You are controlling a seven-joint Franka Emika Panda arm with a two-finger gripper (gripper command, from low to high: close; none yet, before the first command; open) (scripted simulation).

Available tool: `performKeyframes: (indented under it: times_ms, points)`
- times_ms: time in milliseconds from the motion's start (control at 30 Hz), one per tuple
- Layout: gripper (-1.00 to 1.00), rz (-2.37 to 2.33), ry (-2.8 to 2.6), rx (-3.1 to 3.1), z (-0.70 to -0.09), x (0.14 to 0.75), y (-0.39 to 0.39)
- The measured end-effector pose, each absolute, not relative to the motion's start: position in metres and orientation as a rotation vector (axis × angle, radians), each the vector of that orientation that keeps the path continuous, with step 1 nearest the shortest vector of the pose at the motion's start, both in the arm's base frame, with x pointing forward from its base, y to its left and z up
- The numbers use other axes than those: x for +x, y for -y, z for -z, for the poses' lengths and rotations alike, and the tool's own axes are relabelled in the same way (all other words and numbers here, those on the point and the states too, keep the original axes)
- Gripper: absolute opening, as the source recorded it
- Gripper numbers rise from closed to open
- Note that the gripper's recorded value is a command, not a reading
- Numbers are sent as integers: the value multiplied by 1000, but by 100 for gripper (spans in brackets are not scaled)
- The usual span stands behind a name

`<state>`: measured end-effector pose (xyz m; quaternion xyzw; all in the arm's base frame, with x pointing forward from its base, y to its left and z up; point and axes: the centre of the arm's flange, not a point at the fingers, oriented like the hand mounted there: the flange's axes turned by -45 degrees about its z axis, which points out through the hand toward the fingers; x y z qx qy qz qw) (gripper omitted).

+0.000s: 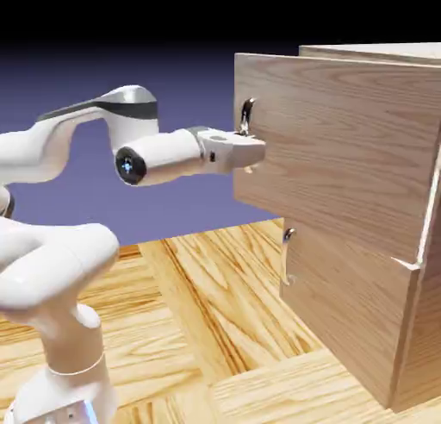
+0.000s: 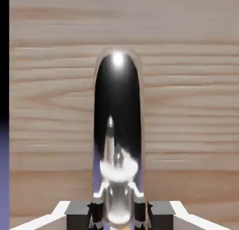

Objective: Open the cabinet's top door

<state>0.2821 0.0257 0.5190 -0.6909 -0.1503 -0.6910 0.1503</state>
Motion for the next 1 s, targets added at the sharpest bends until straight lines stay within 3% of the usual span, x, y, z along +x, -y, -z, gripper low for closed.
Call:
performKeyframes:
  times_ms: [500,1000]
  points:
    - [-100,1836,640,-1831,-519,221,52]
    - [-100,1829,646,-1826,-519,221,56]
